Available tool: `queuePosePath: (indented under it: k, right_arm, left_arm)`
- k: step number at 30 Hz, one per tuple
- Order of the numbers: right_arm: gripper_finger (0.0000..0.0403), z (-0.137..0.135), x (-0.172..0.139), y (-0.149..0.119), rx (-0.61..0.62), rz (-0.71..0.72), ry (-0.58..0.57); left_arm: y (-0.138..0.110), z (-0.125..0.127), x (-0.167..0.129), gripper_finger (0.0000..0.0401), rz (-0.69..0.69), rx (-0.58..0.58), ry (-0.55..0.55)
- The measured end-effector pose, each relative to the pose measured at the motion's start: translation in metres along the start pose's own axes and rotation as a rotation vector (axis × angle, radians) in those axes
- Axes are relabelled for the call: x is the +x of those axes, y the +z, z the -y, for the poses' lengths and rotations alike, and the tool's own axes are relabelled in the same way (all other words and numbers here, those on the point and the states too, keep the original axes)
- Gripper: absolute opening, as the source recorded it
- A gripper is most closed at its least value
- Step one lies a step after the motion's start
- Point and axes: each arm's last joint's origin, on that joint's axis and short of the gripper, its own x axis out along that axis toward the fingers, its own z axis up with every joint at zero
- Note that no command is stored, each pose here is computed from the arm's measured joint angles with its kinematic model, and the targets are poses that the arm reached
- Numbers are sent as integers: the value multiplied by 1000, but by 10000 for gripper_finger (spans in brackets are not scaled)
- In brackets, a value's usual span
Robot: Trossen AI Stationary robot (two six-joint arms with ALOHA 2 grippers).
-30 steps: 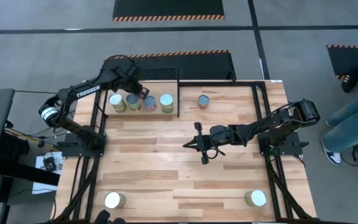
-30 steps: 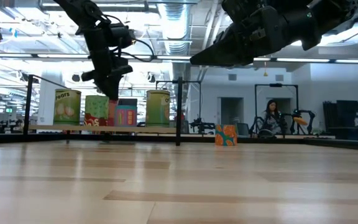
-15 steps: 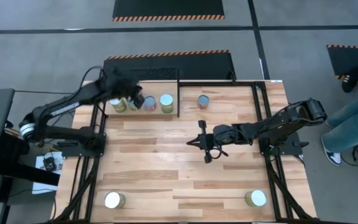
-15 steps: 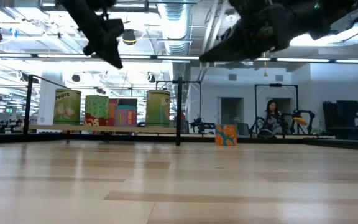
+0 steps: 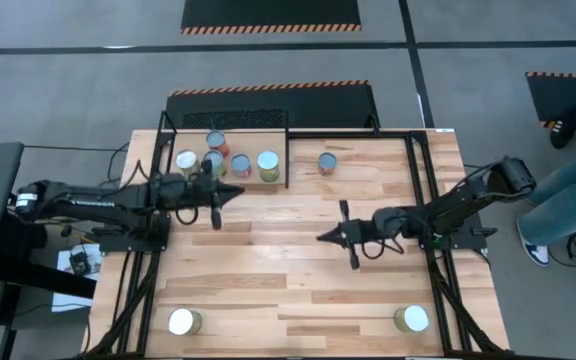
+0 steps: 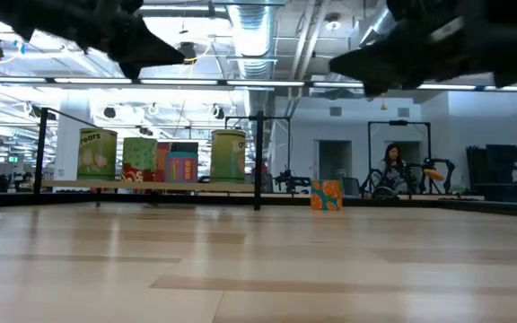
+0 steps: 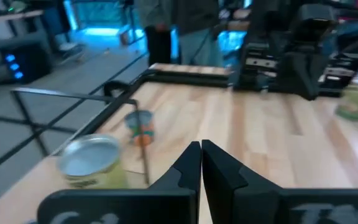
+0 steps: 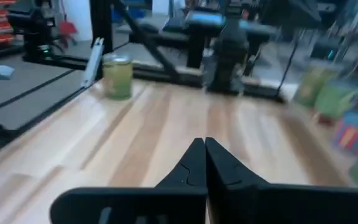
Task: Pick and place cans onto a shelf
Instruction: Put the canned pears on the shelf
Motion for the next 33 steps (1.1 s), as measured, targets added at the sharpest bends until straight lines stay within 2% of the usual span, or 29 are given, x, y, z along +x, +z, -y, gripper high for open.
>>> queuePosePath:
  k: [4,10,18,27,33]
  right_arm:
    - [7,-23,-6,2,72,-260,-16]
    - [8,-64,-24,29,194,-606,-93]
    - [28,-121,-53,70,391,-852,-151]
    - [82,-179,-82,86,648,-1197,-386]
    - [125,-205,-83,89,713,-1240,-441]
  left_arm:
    - [-19,7,1,4,28,8,-33]
    - [-31,9,0,4,3,21,-28]
    - [-32,10,0,4,4,19,-33]
    - [-32,10,0,4,10,50,-32]
    - [-32,10,0,4,10,53,-33]
